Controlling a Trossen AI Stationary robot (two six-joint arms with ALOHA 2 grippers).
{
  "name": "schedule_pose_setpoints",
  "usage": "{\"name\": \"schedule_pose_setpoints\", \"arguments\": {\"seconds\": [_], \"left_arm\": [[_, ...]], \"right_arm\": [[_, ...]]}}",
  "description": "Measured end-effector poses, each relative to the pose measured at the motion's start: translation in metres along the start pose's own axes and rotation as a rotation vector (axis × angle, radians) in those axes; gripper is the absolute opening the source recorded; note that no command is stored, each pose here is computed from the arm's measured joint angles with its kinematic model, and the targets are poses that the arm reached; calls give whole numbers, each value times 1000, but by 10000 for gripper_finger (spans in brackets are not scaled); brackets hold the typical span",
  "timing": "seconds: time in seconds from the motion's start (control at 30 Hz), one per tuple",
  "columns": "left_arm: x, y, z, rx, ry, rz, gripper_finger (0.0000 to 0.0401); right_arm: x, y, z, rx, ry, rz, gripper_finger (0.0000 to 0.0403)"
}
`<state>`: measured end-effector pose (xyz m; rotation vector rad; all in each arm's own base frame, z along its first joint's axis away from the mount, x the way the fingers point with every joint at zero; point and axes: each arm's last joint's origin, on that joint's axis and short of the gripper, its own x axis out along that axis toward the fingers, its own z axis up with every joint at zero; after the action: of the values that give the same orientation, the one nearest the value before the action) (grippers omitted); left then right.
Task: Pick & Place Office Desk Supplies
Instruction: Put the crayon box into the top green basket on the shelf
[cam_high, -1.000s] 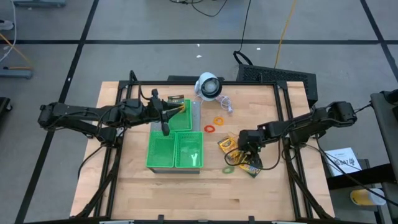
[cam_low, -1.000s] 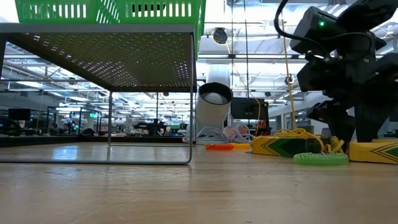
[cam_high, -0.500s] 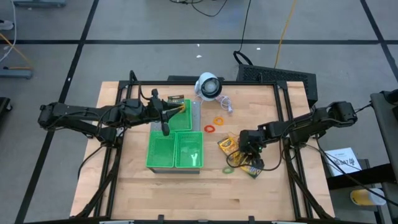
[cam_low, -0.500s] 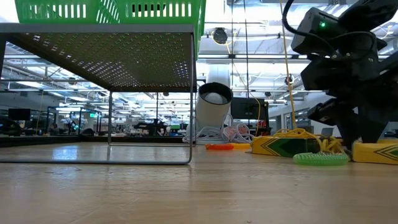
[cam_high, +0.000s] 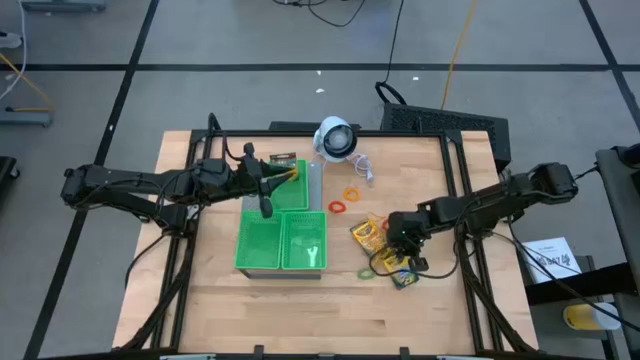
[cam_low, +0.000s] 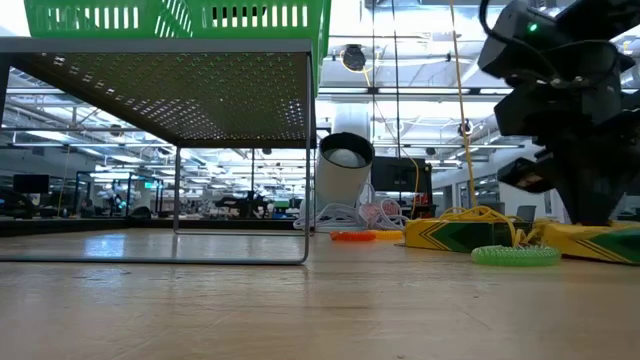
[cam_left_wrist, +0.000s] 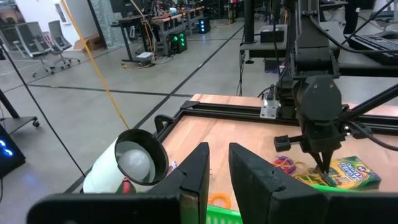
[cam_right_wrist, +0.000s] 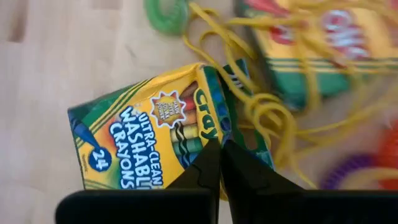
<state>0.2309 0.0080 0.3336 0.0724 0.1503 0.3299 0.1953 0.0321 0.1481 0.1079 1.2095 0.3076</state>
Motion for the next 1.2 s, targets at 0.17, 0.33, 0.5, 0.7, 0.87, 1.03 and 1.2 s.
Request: {"name": "schedule_pose_setpoints", "arguments": {"seconds": [0.17,0.33,0.5,0.7,0.87,1.03,1.2], "left_arm": [[0,0,2,-9,-24,1,72],[0,0,5,-19,-54,3,72],[-1,1,9,-71,-92,3,72],[0,1,12,-161,-125,-1,72],[11,-3,10,-215,-144,-6,72],[28,-11,4,-211,-149,-13,73],[45,-24,7,-171,-126,-35,111]], "right_arm": [[-19,9,4,-30,-103,-94,0],[-40,20,5,-54,-233,-202,0],[-55,29,3,-84,-335,-303,0],[-66,36,4,-150,-450,-485,0],[-72,41,15,-234,-563,-586,0],[-75,45,25,-309,-639,-648,0],[-77,46,30,-338,-673,-736,0]]}}
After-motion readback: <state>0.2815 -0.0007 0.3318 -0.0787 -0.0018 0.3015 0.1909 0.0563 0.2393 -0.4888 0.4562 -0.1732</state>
